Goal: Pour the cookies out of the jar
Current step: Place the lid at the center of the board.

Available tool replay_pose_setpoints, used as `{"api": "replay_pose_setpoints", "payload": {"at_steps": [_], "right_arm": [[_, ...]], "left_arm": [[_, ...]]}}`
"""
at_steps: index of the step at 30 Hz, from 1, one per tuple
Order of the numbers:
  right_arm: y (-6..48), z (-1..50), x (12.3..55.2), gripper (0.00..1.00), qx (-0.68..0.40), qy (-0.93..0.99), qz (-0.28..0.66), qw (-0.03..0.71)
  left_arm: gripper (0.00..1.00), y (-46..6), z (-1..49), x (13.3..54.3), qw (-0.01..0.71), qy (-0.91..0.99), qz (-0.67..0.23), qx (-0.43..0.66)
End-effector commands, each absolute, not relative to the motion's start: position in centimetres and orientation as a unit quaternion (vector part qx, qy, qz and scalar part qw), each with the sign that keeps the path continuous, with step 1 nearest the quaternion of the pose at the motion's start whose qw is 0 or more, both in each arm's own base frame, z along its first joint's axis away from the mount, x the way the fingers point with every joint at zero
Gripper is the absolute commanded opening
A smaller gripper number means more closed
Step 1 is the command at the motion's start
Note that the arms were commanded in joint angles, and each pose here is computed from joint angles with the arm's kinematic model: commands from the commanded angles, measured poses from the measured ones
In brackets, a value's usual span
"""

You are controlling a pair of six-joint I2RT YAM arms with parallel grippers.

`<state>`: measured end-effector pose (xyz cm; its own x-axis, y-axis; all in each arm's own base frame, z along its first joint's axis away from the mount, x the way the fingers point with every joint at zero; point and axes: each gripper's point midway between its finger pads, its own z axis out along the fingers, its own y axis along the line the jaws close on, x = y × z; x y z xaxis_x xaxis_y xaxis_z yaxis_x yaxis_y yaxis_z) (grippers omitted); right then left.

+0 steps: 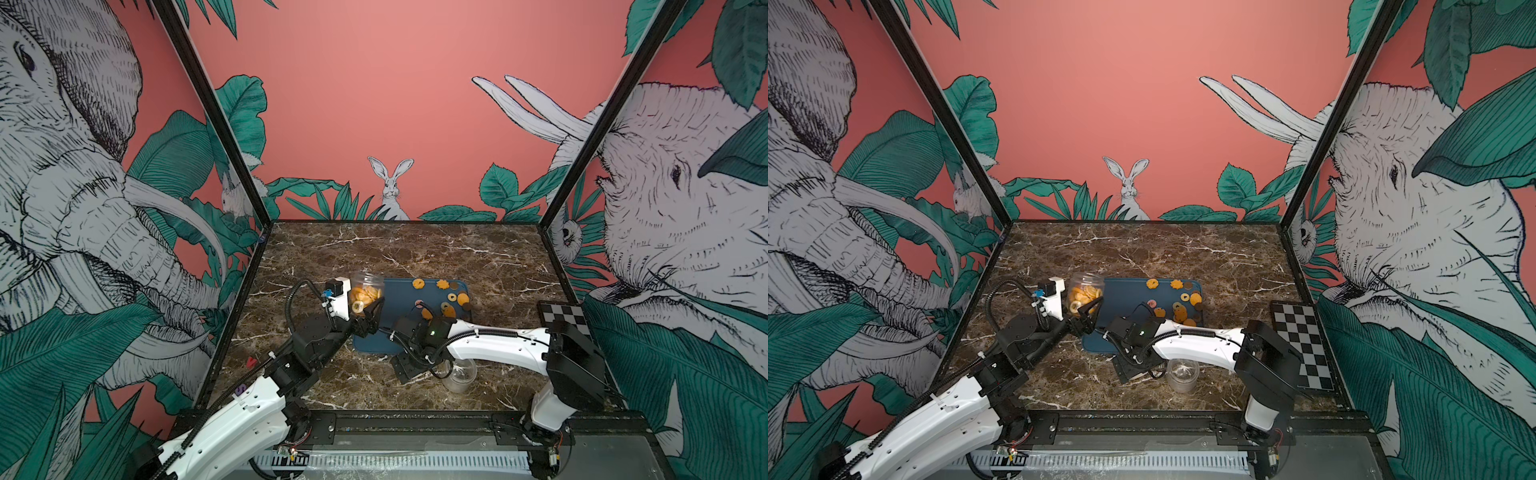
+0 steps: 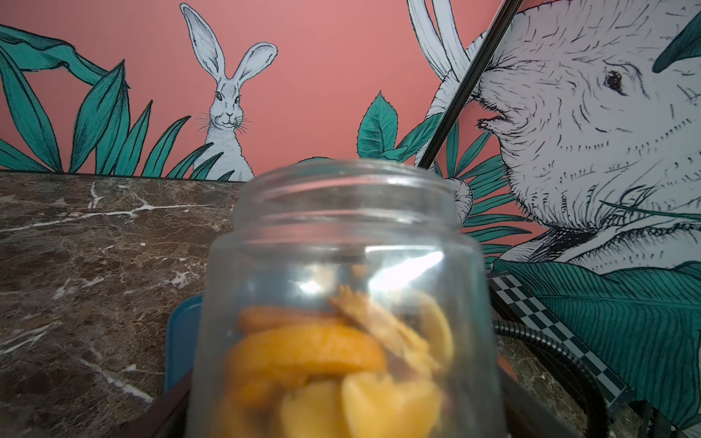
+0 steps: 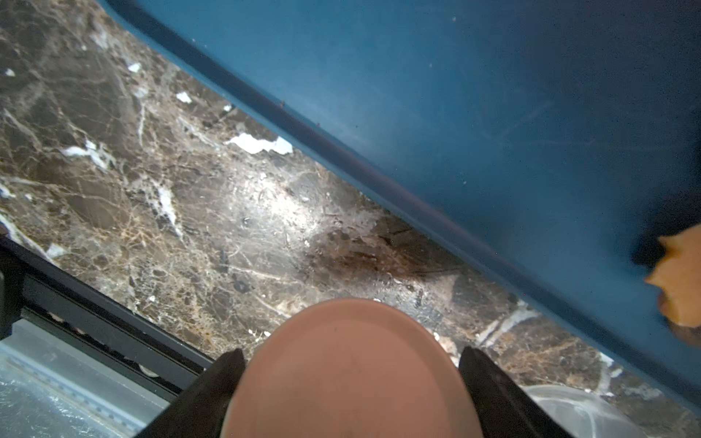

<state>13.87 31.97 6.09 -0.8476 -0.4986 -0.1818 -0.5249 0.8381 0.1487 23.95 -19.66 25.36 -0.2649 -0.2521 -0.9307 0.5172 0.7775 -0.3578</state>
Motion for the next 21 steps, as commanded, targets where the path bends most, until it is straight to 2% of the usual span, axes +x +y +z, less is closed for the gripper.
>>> {"api": "replay_pose_setpoints", "payload": {"at_steps": [1,2,3,7,9,18,21], "right_arm": [[33.0,6.4,14.6,0.45,-0.275,0.953,0.094,0.083],[33.0,6.2,14.6,0.65,-0.277,0.954,0.089,0.08],[32.9,6.1,14.6,0.73,-0.277,0.954,0.083,0.076],[32.9,6.0,14.5,0.83,-0.277,0.954,0.082,0.078],[32.8,6.0,14.4,0.98,-0.276,0.955,0.083,0.076],[32.7,6.4,14.4,0.99,-0.28,0.953,0.082,0.081],[32.4,7.9,14.8,0.99,-0.288,0.95,0.066,0.104]], "left_arm": [[0.0,-18.7,28.8,24.0,0.644,0.684,-0.336,0.066],[0.0,-18.6,28.7,24.0,0.643,0.685,-0.335,0.067],[0.0,-18.6,28.7,23.9,0.643,0.685,-0.335,0.067],[0.0,-18.6,28.6,24.0,0.644,0.686,-0.333,0.067],[0.0,-18.5,28.5,24.0,0.645,0.686,-0.33,0.065],[0.0,-18.4,28.1,24.1,0.643,0.691,-0.323,0.068],[0.0,-18.6,27.9,24.1,0.64,0.693,-0.324,0.07]]}}
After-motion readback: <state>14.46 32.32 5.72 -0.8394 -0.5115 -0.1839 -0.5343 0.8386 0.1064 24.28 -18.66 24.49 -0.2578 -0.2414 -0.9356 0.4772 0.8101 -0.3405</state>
